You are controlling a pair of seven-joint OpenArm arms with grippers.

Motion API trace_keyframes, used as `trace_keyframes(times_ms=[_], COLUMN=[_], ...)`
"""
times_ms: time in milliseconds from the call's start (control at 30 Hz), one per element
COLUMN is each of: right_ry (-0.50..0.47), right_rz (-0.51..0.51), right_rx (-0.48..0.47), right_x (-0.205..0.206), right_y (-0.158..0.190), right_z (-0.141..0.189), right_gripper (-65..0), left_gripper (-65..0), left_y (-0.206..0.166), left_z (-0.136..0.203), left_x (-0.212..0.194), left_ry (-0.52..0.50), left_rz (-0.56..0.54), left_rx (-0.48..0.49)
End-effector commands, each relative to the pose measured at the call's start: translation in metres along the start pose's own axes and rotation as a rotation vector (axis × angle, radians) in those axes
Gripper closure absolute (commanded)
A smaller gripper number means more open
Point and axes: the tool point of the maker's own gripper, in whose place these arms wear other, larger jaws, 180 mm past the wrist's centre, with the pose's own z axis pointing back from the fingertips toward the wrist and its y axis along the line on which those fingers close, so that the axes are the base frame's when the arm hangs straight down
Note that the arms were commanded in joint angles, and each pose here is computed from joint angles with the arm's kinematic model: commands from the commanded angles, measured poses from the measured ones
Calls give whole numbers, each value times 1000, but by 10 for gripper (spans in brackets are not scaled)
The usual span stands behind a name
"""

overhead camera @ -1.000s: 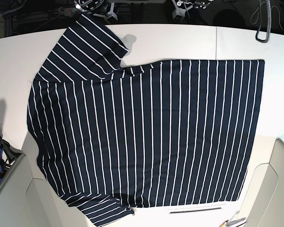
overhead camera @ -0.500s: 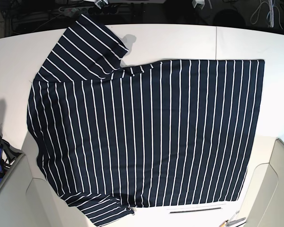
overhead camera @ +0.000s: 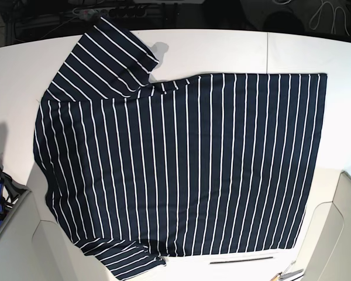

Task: Fold the T-shirt properly
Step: 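Move both grippers toward the shoulder corners of the striped shirt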

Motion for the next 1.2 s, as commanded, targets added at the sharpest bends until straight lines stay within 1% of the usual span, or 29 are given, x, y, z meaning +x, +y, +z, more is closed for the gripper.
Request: trace_keyframes(times_ms=[0, 33, 100, 167, 267, 400, 533, 600, 700, 800, 833, 867, 933, 967, 1000, 1033, 1067, 1100, 1133, 1167], right_ry=[-32, -50, -92, -142, -216, -333, -390, -418, -448, -427, -409, -395, -384, -380, -381, -383, -380, -377, -367, -361], right_rz=[0, 4, 10, -8, -36, -63, -88, -138, -241, -359, -390, -417, -455, -469, -487, -510, -535, -556, -574, -595], right_rx=[17, 12, -6, -28, -74, -162, -251, -309, -431, -556, -580, -600, -633, -647, -650, -647, -639, -633, -626, -617], right_x=[3, 7, 19, 34, 61, 104, 143, 157, 166, 164, 162, 159, 153, 148, 145, 142, 138, 134, 130, 126], right_y=[6, 6, 3, -5, -22, -54, -89, -111, -151, -188, -197, -204, -215, -221, -225, -229, -231, -234, -236, -238], right_z=[13, 23, 42, 62, 89, 124, 153, 165, 179, 192, 194, 197, 202, 203, 204, 203, 201, 198, 193, 189], right_gripper=[0, 0, 0, 0, 0, 0, 0, 0, 0, 0, 0, 0, -10, -58, -127, -215, -302, -372, -407, -412], left_gripper=[-45, -45, -45, -45, -45, -45, -46, -46, -48, -54, -79, -119, -221, -273, -317, -350, -371, -379, -379, -379], left_y=[5, 6, 1, -2, 3, 11, 24, 31, 38, 40, 41, 42, 43, 42, 42, 42, 42, 41, 41, 42], left_z=[12, 21, 37, 54, 80, 117, 153, 170, 193, 212, 218, 222, 226, 227, 228, 230, 231, 233, 233, 232], left_x=[-7, -6, 1, 8, 27, 66, 108, 127, 151, 174, 181, 187, 195, 200, 203, 209, 214, 220, 224, 226], left_ry=[2, -12, -51, -91, -169, -298, -417, -471, -545, -617, -638, -654, -677, -687, -693, -702, -712, -721, -725, -712], left_rz=[8, 22, 19, 6, 8, -10, -66, -89, -121, -156, -166, -174, -179, -180, -189, -199, -210, -221, -229, -232], left_rx=[4, 4, -27, -44, -28, 7, 70, 104, 148, 178, 188, 196, 194, 188, 188, 188, 187, 187, 188, 189])
